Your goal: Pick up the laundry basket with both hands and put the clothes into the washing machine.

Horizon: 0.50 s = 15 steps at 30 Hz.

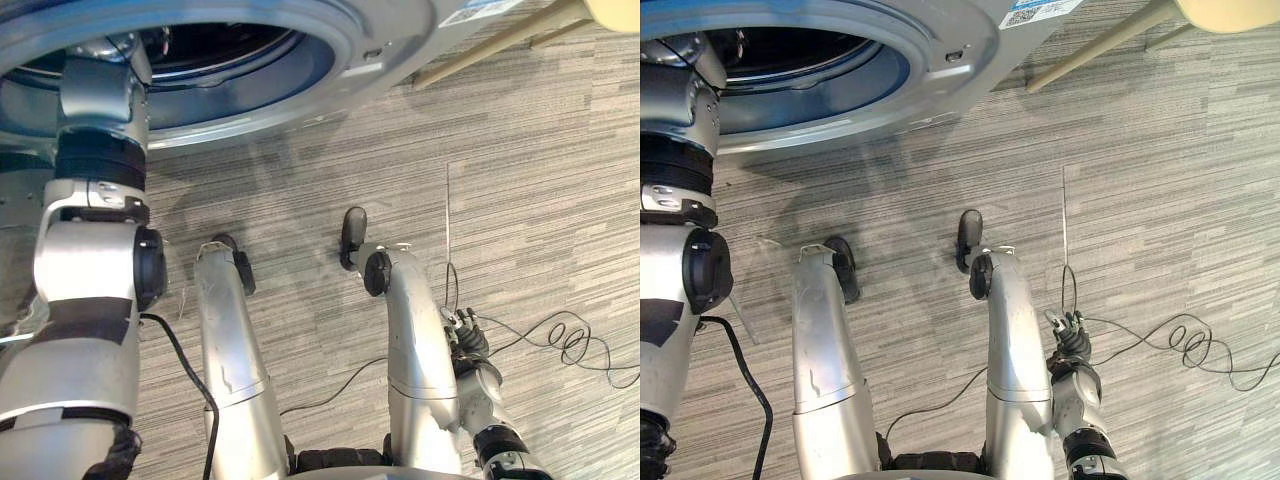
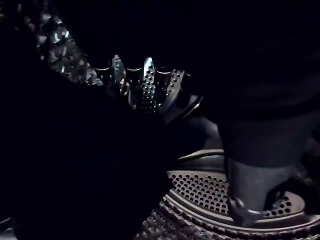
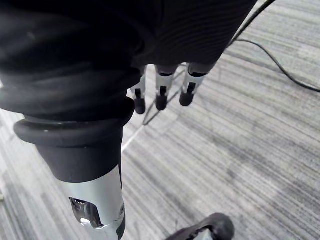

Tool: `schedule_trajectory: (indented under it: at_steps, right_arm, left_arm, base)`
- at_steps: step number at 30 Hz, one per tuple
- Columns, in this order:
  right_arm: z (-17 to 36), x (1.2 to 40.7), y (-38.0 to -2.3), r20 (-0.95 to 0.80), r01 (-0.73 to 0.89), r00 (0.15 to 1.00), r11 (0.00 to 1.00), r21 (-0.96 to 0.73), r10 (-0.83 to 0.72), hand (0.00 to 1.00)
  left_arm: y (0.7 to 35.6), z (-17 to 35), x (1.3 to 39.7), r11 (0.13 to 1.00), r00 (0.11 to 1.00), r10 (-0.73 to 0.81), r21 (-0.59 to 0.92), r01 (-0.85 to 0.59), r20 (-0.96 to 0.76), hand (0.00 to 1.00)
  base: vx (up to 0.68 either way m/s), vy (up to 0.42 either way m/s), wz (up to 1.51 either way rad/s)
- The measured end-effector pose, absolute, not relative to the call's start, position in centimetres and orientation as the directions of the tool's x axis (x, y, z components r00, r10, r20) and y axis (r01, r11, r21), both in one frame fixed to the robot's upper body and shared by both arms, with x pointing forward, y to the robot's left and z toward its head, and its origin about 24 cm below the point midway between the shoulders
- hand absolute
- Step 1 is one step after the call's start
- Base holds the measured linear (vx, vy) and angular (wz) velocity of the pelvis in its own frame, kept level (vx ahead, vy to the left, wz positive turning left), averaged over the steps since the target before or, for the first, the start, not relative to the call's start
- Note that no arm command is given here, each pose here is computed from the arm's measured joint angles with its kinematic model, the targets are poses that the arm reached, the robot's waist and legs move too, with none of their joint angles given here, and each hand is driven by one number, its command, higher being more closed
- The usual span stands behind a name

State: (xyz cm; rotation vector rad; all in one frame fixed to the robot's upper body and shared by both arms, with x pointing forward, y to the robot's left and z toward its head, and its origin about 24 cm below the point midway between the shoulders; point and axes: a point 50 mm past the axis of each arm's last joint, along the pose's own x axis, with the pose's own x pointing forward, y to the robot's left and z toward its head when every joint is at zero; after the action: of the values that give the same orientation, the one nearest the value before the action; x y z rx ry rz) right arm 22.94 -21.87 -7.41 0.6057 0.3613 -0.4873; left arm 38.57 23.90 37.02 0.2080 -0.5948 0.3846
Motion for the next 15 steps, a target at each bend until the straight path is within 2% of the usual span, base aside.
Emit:
schedule_trajectory:
  at_steps: [3,7,12,15]
  right_arm:
    - [-7.5,22.8,-21.9,-0.461,0.536,0.825,0.714,0.451,-0.328,0.0]
    - [-7.4,22.9,-21.9,-0.458,0.534,0.826,0.715,0.452,-0.328,0.0]
    - [-7.4,23.0,-21.4,-0.46,0.531,0.828,0.714,0.456,-0.322,0.0]
    - [-7.6,23.1,-20.9,-0.484,0.549,0.813,0.703,0.451,-0.325,0.0]
  left_arm:
    - [24.6,34.4,39.2,0.934,0.805,0.307,0.003,-0.358,0.507,0.0]
    - [24.1,29.6,40.1,0.937,0.855,0.312,0.013,-0.349,0.415,0.0]
    - [19.9,21.6,40.4,0.964,0.92,0.245,0.022,-0.264,0.307,0.0]
    - [17.6,13.3,39.4,0.972,0.969,0.236,-0.003,-0.237,0.076,0.0]
  base:
    - [0.01,0.004,0.07]
    - [0.02,0.015,0.04]
    - [0.03,-0.018,0.16]
    - [0.05,-0.085,0.36]
